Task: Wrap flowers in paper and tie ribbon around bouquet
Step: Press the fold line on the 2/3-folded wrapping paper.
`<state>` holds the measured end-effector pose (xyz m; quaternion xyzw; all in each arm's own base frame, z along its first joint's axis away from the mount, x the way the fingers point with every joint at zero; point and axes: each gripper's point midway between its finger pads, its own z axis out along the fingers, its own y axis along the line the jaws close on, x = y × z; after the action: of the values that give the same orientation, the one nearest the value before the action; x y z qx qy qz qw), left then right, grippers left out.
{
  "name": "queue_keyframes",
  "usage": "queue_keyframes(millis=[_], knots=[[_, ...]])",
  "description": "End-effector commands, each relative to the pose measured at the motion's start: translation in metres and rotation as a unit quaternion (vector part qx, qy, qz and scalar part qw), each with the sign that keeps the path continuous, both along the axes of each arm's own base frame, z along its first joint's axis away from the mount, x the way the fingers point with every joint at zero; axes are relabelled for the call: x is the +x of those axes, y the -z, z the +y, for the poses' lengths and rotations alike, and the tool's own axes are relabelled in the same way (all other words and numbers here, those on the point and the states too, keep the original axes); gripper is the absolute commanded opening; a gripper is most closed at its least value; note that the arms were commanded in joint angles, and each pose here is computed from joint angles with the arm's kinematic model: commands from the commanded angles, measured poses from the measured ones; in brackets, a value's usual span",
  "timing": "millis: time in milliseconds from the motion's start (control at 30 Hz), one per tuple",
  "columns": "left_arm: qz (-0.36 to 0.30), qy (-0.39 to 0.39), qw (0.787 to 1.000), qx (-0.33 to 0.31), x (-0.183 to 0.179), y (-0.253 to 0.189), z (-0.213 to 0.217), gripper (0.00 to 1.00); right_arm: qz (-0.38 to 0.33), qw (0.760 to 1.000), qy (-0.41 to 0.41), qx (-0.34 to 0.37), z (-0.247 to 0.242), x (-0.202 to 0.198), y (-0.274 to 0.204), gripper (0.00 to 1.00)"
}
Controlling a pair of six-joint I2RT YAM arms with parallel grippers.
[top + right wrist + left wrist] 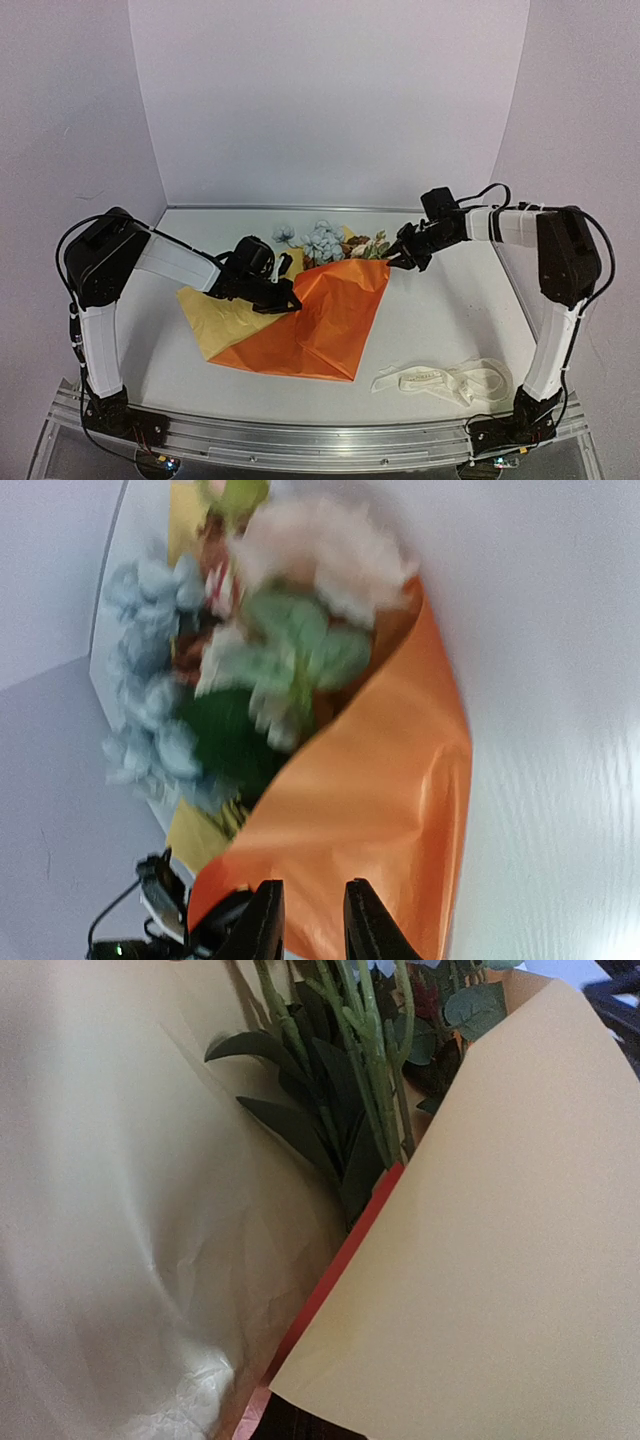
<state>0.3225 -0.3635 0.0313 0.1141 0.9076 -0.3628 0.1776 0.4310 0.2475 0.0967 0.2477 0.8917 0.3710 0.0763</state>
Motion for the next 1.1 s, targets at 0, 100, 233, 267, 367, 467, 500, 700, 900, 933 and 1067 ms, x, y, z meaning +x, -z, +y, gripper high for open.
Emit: queue_keyframes(millis=[0, 100, 233, 267, 367, 467, 500, 700, 900, 933, 1067], knots=[[-0.017, -0.019, 1.0, -0.018, 0.002, -0.029, 0.004, 0.0, -0.008, 0.993, -0.113, 0.028, 0.053, -0.076, -0.028, 0.22], [-0.02, -0.02, 0.999, -0.019, -0.001, -0.032, 0.008, 0.0, -0.003, 0.988, -0.151, 0.035, 0.08, -0.105, -0.021, 0.22], [-0.022, -0.014, 0.999, -0.021, -0.004, -0.036, 0.008, 0.0, -0.005, 0.979, -0.194, 0.067, 0.124, -0.127, -0.019, 0.19], [-0.021, -0.012, 0.999, -0.021, -0.005, -0.036, 0.008, 0.0, -0.003, 0.976, -0.204, 0.072, 0.133, -0.132, -0.017, 0.18], [-0.02, -0.009, 1.0, -0.019, -0.008, -0.034, 0.01, 0.0, 0.005, 0.97, -0.226, 0.085, 0.155, -0.144, -0.01, 0.16], [-0.018, -0.005, 1.0, -0.019, -0.011, -0.033, 0.01, 0.0, 0.014, 0.966, -0.241, 0.093, 0.169, -0.159, -0.002, 0.15], [-0.017, -0.004, 1.0, -0.017, -0.011, -0.032, 0.01, 0.0, 0.014, 0.965, -0.245, 0.095, 0.173, -0.163, 0.0, 0.15], [-0.015, -0.005, 1.0, -0.015, -0.011, -0.029, 0.011, 0.0, 0.03, 0.96, -0.265, 0.087, 0.185, -0.19, 0.021, 0.14], [-0.019, -0.01, 1.0, -0.014, -0.011, -0.031, 0.013, 0.0, 0.038, 0.961, -0.265, 0.068, 0.184, -0.205, 0.055, 0.13], [-0.02, -0.011, 1.0, -0.013, -0.011, -0.031, 0.014, 0.0, 0.037, 0.962, -0.264, 0.06, 0.181, -0.205, 0.062, 0.13], [-0.017, -0.014, 1.0, -0.009, -0.013, -0.03, 0.017, 0.0, 0.043, 0.963, -0.262, 0.048, 0.182, -0.203, 0.081, 0.13]])
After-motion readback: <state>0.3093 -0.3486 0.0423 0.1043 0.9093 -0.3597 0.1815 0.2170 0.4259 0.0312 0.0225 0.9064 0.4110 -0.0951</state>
